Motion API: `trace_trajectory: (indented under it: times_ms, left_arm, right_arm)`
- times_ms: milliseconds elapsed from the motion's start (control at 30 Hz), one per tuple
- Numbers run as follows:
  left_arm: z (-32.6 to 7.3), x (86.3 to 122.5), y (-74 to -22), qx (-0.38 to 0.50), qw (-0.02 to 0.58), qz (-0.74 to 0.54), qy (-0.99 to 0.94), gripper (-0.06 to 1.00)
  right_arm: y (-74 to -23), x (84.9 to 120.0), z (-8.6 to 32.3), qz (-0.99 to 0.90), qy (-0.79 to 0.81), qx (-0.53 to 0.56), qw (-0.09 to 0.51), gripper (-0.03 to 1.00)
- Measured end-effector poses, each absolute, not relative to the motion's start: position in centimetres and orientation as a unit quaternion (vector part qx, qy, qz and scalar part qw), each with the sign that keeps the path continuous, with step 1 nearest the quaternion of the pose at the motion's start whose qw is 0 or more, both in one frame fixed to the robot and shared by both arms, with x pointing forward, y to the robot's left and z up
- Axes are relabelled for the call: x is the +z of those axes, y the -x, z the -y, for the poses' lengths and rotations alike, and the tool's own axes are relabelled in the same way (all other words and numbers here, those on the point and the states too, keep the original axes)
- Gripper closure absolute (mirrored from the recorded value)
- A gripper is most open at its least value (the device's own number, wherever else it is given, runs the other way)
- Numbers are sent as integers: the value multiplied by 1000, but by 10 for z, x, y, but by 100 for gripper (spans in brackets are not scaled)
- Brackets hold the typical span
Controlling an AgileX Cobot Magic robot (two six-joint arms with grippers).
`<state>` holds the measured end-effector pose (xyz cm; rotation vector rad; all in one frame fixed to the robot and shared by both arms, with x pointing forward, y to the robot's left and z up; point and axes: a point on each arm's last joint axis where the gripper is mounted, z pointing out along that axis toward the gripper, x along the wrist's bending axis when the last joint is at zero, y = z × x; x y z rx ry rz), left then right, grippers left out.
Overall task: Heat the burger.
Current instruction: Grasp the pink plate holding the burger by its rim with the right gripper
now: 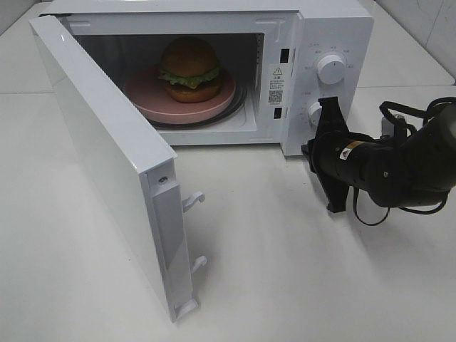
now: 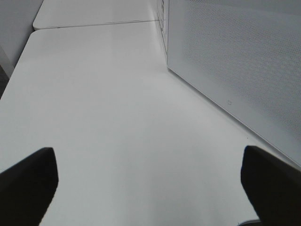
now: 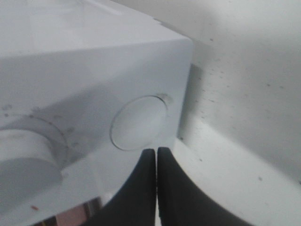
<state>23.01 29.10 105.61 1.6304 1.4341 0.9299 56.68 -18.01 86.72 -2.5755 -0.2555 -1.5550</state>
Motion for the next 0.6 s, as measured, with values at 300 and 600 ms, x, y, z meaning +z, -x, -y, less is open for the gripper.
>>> trace_trajectory:
  times_ms: [300,600]
  left_arm:
    - [-291,1056,-230,364,380,-562,-638,-3]
    - [-291,1056,-230,364,380,-562,-638,-3]
  right_arm:
    - [-539,884,184,181,869,-459,33,97]
    - [-524,925,186,314,844,-435,-11,97]
